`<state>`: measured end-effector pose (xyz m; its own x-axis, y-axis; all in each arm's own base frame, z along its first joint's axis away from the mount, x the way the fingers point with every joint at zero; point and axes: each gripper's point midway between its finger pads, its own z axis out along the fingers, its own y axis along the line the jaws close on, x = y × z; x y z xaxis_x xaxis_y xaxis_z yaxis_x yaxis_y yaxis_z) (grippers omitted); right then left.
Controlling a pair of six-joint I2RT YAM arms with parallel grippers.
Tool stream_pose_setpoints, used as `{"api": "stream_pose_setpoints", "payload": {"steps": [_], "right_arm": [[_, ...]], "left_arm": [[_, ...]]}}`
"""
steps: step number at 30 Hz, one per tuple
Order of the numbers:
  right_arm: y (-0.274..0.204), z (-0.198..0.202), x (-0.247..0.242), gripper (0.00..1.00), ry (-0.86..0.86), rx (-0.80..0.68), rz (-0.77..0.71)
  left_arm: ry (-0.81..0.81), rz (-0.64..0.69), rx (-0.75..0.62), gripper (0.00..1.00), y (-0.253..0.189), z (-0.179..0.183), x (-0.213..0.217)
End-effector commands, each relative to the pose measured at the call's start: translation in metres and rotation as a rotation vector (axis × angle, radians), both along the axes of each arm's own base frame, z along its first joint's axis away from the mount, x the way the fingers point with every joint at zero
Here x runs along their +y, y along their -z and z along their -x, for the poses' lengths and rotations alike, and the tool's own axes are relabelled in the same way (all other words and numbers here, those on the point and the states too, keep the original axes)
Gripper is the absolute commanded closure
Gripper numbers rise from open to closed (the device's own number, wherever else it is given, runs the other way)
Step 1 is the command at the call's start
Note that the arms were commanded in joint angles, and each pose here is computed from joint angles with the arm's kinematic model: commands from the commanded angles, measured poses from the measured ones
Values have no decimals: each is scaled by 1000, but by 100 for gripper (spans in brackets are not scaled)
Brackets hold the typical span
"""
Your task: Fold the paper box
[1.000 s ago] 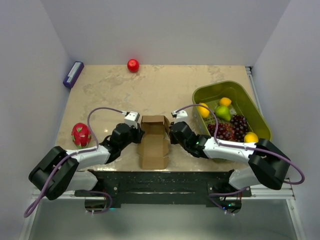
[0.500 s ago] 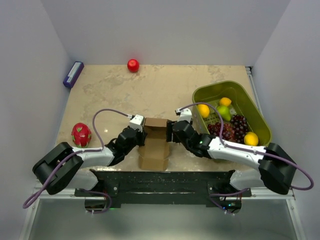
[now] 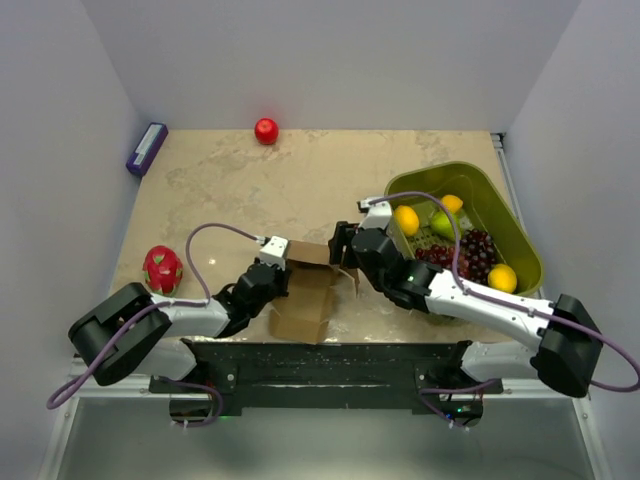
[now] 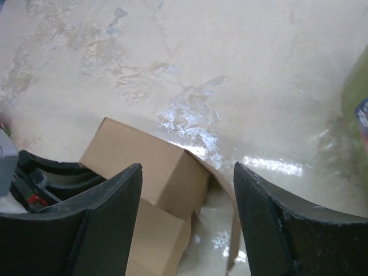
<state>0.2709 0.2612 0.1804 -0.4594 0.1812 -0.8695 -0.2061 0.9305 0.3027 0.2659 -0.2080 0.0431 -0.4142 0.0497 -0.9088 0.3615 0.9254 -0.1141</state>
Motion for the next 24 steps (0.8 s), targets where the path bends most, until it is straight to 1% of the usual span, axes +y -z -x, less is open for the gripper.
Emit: {"api": "stream_pose_setpoints", "payload": {"steps": [1,3,4,10,13,17,18,21,24], "right_arm": [[-33,-18,37,37,-37,-70,-100],[-40,-21,52,40,-73,-81,-132],[-33,-23,58,43,-86,-68,-125],[-31,-16,97,52,-213,-56,-190],[-20,-11,112,55,-262,-36,-184],[3,-6,118,58,-284,9,-156],[16,-5,118,58,-285,29,-136],[39,-4,114,59,-268,71,-101],[51,-3,110,60,-251,93,-85]], "left_arm": [[0,8,-35,100,-4,0,1],[0,8,-35,100,-4,0,1],[2,7,-34,100,-3,0,1],[7,8,-34,100,-3,0,0],[5,11,-38,100,-5,0,0],[2,21,-43,100,-7,-1,0],[2,21,-43,100,-7,0,0],[0,33,-48,100,-10,-1,-1],[3,38,-52,100,-11,0,-1]]}}
